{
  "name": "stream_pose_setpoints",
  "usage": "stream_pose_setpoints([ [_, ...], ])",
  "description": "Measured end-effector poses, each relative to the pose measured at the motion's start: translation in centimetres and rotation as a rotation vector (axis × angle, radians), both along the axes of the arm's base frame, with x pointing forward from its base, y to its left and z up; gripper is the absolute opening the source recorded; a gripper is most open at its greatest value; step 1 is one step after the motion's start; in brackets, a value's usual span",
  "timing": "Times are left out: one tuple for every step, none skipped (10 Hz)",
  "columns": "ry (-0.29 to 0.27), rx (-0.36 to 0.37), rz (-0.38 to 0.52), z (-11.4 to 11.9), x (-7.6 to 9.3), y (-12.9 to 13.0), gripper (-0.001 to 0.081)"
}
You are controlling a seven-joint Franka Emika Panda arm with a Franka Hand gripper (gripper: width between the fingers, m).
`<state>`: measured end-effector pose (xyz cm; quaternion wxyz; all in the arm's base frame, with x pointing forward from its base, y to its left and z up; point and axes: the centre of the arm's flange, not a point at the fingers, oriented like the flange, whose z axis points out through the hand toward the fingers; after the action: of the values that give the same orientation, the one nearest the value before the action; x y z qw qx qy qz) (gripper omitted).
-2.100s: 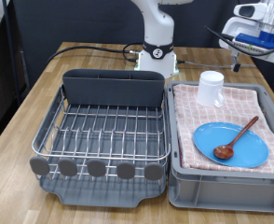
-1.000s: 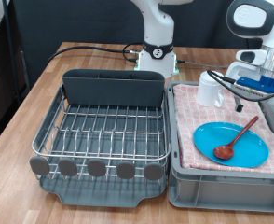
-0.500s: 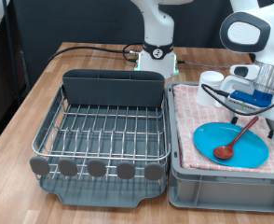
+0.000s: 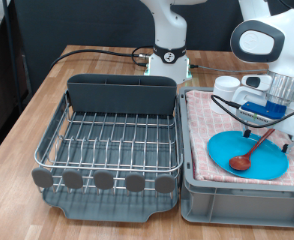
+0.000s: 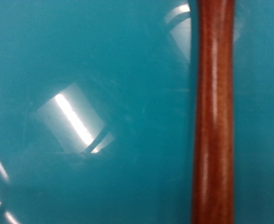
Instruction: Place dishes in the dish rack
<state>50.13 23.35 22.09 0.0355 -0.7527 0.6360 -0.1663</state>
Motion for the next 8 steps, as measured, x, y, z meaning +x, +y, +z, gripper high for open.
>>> stream_pose_setpoints([
  [-0.003, 0.004, -0.003, -0.22, -0.13, -0.24, 0.0802],
  [-0.004, 0.008, -0.006, -0.44, -0.28, -0.48, 0.0802],
  [-0.002, 0.006, -0.008, -0.6, -0.36, -0.7, 0.0802],
  [0.0, 0.004, -0.01, -0.66, -0.37, -0.8, 0.0802],
  [0.001, 0.001, -0.011, -0.7, -0.38, -0.85, 0.0716],
  [0.003, -0.002, -0.013, -0.72, -0.38, -0.89, 0.0546],
  [0.006, -0.005, -0.015, -0.74, -0.37, -0.94, 0.0546],
  [0.008, -0.009, -0.016, -0.73, -0.33, -0.97, 0.0356],
])
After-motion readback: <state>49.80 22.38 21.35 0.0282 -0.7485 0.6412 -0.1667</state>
